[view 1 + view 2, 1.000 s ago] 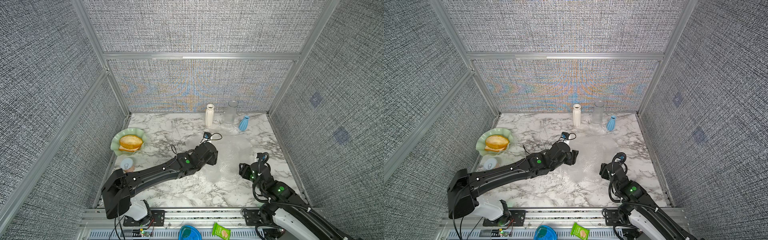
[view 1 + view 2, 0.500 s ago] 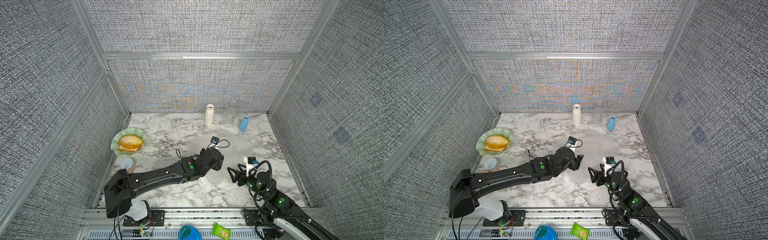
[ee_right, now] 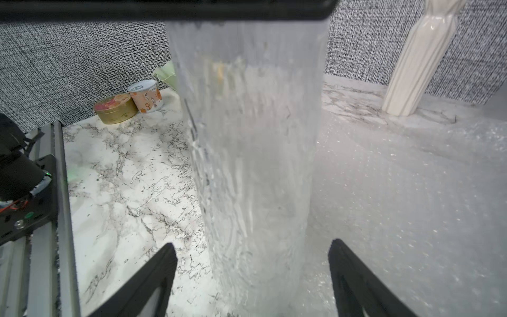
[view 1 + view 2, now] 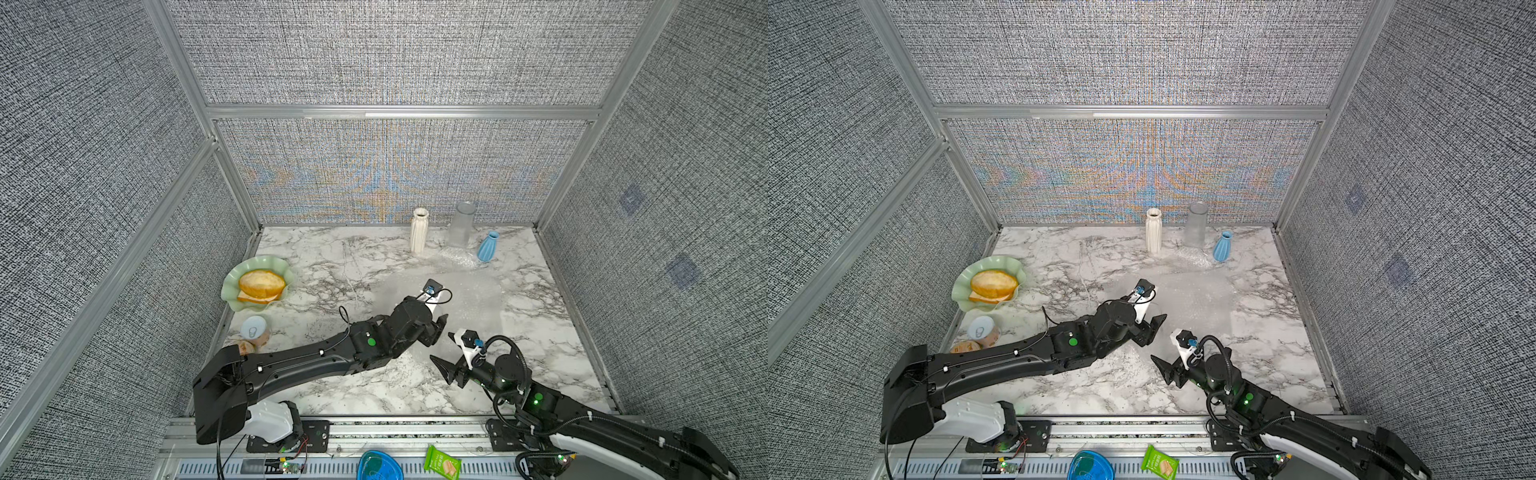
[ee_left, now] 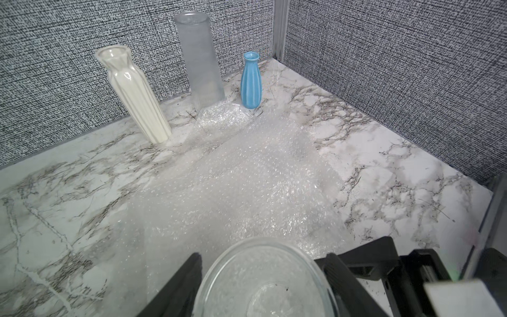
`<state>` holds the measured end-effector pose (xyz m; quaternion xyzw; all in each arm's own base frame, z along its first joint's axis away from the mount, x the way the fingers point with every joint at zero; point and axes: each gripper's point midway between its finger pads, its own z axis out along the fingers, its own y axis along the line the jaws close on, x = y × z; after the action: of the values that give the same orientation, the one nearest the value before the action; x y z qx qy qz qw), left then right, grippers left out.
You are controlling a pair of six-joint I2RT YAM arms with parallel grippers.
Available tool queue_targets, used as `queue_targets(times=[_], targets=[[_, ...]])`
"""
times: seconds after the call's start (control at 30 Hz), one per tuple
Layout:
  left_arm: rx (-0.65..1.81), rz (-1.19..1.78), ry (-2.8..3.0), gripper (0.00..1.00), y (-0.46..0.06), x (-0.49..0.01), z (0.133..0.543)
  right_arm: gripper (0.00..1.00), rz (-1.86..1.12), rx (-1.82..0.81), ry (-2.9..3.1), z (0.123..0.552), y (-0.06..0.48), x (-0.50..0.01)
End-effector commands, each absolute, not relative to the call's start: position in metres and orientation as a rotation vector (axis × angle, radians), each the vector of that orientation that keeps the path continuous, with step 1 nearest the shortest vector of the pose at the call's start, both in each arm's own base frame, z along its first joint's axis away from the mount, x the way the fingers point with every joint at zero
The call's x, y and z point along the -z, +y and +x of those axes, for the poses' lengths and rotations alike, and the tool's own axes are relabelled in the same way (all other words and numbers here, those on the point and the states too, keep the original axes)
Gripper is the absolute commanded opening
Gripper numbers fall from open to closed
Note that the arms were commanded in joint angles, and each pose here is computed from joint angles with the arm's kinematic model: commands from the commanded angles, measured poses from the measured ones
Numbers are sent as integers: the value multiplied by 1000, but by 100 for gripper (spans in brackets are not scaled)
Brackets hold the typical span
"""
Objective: Unwrap the vase from the bubble wrap
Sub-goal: Pick up the vase from the bubble wrap.
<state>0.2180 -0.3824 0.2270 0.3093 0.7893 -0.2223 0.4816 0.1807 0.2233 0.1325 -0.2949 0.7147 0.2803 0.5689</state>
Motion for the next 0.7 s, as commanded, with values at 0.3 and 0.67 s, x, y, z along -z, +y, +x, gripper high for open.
queue_targets(times=[0.3, 0.67], targets=[[685, 764, 1809, 56, -397, -247, 209, 85, -671, -548, 1459, 201, 237, -170], [718, 752, 1799, 60, -392, -244, 205, 82, -616, -625, 1401, 207, 252, -182]])
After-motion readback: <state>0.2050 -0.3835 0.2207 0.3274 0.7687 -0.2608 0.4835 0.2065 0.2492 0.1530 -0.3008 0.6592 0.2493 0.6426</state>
